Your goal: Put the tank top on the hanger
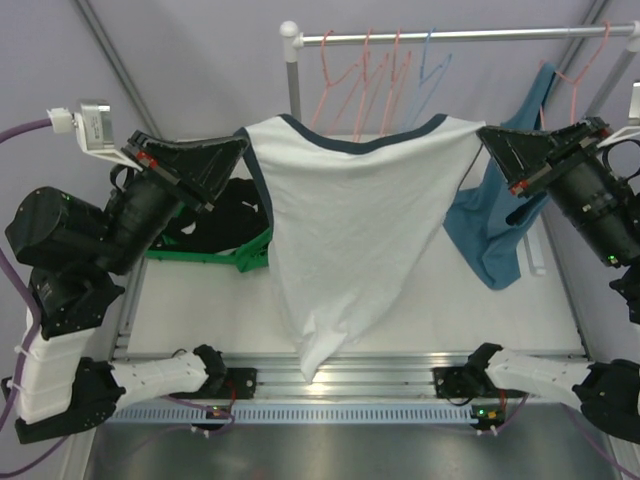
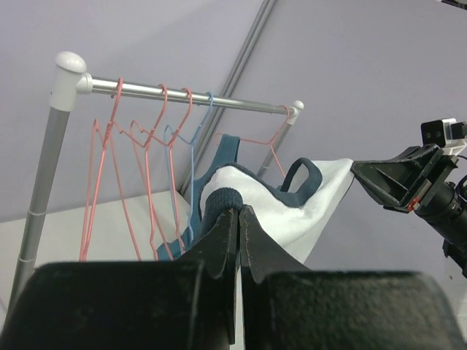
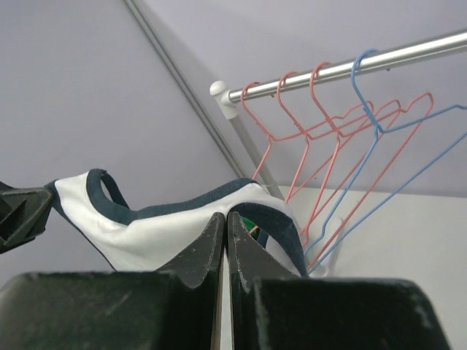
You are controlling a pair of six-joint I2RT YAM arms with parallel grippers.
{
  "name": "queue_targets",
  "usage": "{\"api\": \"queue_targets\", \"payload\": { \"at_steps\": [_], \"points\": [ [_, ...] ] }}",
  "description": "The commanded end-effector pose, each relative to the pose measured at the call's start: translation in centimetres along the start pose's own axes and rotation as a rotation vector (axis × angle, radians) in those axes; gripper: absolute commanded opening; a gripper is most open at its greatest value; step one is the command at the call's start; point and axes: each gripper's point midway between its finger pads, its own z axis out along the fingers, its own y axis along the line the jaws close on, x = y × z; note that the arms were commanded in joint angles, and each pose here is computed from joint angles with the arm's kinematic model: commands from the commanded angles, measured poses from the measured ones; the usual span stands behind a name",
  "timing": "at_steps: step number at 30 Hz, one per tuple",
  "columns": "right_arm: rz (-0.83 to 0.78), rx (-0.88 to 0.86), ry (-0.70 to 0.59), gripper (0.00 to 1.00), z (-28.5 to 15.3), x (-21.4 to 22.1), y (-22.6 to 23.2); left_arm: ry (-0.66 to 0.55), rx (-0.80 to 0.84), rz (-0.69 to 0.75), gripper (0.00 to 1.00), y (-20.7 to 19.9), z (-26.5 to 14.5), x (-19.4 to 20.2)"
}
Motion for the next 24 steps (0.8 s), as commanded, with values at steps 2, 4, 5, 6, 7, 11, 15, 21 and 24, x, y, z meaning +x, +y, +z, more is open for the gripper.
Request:
{"api": "queue_targets", "payload": {
  "at_steps": [2, 4, 5, 6, 7, 11, 15, 21, 24],
  "points": [
    [-0.037, -0.008, -0.007, 0.0, 0.7, -0.8, 0.6, -0.068, 0.032, 0.021, 0.0, -1.1, -0.1, -2.7],
    [-0.042, -0.01, 0.004, 0.0, 1.0, -0.8, 0.7, -0.05, 0.027, 0.029, 0.0, -1.1, 0.4, -2.4],
    [-0.044, -0.007, 0.019, 0.0, 1.3, -0.2, 0.6, -0.053, 0.03, 0.03, 0.0, -1.2, 0.3, -2.7],
    [-0.039, -0.008, 0.021, 0.0, 1.4, 0.1, 0.5, -0.05, 0.03, 0.033, 0.0, -1.2, 0.4, -2.5],
    [-0.036, -0.009, 0.025, 0.0, 1.3, 0.5, 0.4, -0.045, 0.026, 0.037, 0.0, -1.1, 0.4, -2.4],
    [-0.013, 0.027, 0.08, 0.0, 0.9, 4.4, -1.5, 0.044, 0.014, 0.043, 0.0, -0.4, 0.8, 0.5],
    [0.037, 0.054, 0.131, 0.0, -0.2, 8.3, -3.3, 0.152, 0.006, 0.004, 0.0, 1.0, 0.3, 5.4],
    [0.135, 0.132, 0.249, 0.0, -2.8, 16.1, -7.1, 0.248, -0.092, -0.122, 0.0, 5.3, -4.0, 12.8],
    [0.182, 0.184, 0.291, 0.0, -4.7, 19.2, -9.0, 0.278, -0.143, -0.183, 0.0, 7.1, -6.5, 15.4]
  ]
}}
